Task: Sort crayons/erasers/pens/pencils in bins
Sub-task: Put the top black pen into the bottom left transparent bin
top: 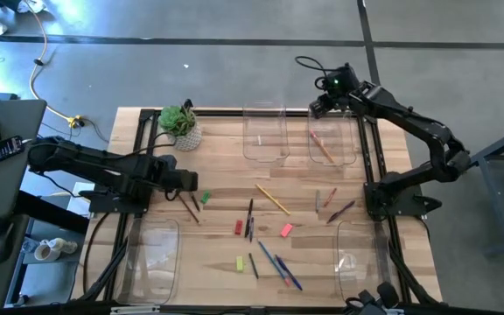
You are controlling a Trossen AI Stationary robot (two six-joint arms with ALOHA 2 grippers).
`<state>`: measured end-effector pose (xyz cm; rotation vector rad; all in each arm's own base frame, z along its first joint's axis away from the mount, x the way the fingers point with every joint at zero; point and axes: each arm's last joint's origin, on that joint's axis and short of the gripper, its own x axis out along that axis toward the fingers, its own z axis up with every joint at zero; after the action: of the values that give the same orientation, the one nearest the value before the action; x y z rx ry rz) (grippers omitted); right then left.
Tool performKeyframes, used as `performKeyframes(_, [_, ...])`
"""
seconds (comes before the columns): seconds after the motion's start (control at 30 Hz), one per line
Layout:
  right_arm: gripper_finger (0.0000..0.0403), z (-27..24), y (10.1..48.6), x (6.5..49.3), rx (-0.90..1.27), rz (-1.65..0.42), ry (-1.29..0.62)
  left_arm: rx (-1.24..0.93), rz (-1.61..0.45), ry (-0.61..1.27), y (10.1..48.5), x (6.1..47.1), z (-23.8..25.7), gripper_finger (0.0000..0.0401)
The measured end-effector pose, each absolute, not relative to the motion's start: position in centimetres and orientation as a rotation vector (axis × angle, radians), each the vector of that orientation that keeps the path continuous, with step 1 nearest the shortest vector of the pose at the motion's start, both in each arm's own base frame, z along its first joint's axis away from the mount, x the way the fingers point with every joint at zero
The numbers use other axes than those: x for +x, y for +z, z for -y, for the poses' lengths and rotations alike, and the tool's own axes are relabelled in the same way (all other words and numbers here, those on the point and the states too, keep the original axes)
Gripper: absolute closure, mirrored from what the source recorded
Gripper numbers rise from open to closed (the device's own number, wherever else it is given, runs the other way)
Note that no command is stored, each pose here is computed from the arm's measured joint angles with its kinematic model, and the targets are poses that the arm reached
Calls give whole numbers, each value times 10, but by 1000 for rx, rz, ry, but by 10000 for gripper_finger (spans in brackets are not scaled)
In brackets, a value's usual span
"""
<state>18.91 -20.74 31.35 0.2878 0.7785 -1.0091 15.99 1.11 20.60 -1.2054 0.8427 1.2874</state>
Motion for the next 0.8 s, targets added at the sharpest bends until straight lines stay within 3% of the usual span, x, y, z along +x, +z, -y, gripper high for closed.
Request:
performKeyframes(0.27, [313, 210, 313, 185, 284, -799, -1016, -1270, -816, 1448, 192, 170, -14, 282])
performKeyframes(0.47, [313, 214, 313, 181, 291, -799, -1035, -1310, -807, 1444, 184, 181, -26, 251])
performKeyframes(0.8, [313, 215, 312, 179, 293, -803, -1040, -1322, -844, 1484, 170, 189, -45, 254])
